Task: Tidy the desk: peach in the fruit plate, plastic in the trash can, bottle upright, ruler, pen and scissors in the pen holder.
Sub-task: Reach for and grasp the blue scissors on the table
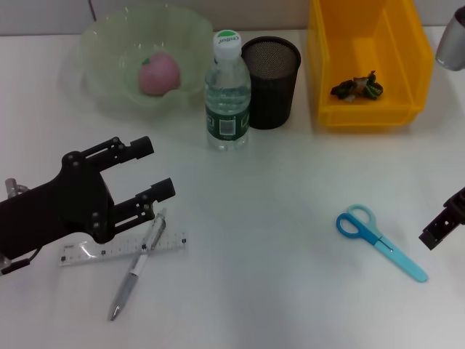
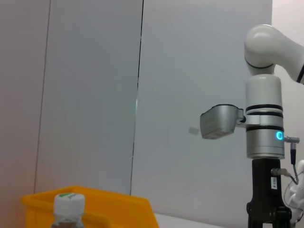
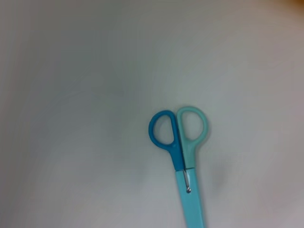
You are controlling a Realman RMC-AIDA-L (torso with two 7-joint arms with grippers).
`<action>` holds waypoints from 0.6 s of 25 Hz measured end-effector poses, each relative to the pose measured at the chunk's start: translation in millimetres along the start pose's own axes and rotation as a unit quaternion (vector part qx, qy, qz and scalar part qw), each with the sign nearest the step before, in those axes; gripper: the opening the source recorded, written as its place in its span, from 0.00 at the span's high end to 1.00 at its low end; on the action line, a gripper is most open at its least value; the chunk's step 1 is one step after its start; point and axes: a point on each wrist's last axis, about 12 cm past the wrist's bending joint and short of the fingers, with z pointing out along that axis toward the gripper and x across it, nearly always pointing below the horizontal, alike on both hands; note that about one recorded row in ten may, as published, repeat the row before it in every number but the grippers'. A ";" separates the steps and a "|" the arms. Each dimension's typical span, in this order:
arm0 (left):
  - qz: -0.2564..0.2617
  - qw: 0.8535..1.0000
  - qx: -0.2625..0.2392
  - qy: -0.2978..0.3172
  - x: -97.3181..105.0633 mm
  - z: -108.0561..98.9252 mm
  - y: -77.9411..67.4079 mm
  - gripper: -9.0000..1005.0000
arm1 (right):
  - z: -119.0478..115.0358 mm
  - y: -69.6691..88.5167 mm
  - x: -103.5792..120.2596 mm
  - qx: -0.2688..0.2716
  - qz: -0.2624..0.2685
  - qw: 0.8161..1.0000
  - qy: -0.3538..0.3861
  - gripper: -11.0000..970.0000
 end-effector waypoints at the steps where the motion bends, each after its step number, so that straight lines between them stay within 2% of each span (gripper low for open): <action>1: 0.000 1.000 -0.002 0.001 0.3 0.1 0.5 0.33 | 3.3 -0.4 -0.2 0.006 -0.001 1.000 -0.002 0.19; 15: -0.001 1.000 -0.008 0.005 1.5 0.8 1.5 0.33 | 24.6 11.9 -9.1 0.006 -0.040 0.999 -0.001 0.19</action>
